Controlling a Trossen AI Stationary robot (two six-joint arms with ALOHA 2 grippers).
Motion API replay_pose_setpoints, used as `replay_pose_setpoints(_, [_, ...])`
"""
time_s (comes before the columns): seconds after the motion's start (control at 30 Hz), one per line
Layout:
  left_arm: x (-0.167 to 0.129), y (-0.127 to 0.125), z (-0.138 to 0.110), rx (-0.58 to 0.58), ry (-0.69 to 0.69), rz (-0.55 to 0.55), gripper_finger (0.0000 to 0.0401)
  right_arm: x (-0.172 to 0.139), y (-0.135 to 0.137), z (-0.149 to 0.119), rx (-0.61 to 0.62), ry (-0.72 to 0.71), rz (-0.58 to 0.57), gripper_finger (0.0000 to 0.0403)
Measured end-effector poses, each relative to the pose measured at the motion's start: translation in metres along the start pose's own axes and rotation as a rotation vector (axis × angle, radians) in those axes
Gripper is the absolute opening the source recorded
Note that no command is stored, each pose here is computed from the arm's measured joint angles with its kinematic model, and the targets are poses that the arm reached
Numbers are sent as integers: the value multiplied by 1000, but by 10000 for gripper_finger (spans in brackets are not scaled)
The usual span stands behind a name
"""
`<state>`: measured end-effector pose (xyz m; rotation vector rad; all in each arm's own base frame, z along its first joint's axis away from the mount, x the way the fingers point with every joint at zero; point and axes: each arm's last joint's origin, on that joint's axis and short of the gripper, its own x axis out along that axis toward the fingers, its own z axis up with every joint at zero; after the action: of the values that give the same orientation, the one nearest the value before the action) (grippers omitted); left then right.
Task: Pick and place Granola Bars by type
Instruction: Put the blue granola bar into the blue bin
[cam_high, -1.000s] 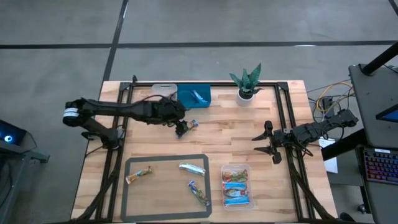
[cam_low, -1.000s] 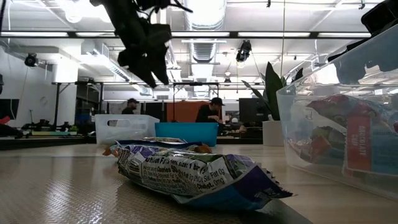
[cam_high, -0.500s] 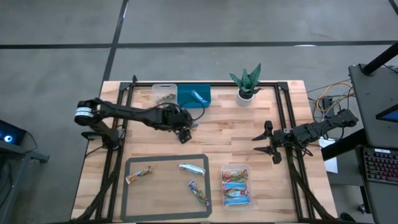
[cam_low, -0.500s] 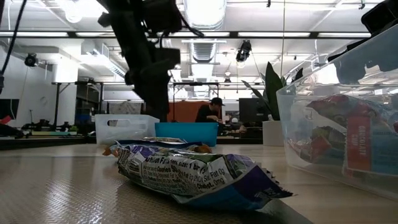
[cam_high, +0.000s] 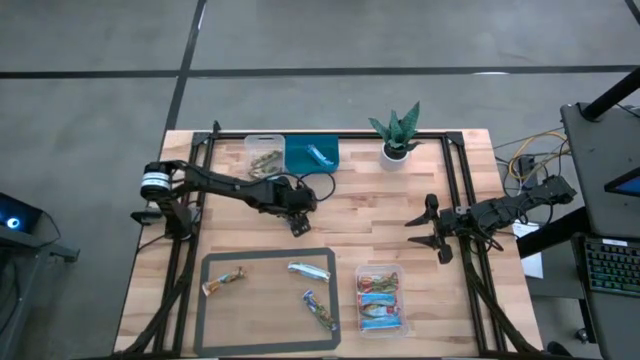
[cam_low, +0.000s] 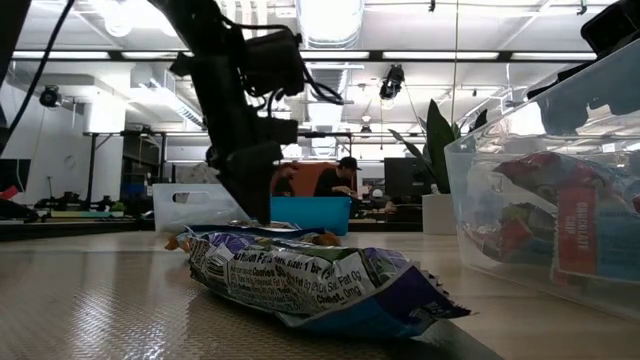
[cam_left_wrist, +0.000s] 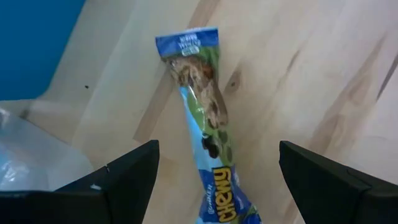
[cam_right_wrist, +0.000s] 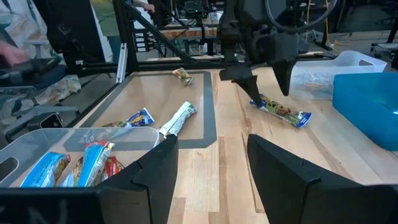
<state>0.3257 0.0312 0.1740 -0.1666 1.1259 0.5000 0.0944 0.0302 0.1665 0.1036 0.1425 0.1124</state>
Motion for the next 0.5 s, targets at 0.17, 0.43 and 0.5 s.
replay_pose_setpoints(0.17, [7,-2,-3,18,13,-22,309,0,0,0,1,0,-1,183])
replay_pose_setpoints(0.43, [15,-2,-12,-33,26,-53,255,0,0,0,1,-1,-1,183])
replay_pose_setpoints(0.5, [16,-2,-14,-32,34,-50,232,0,0,0,1,-1,-1,183])
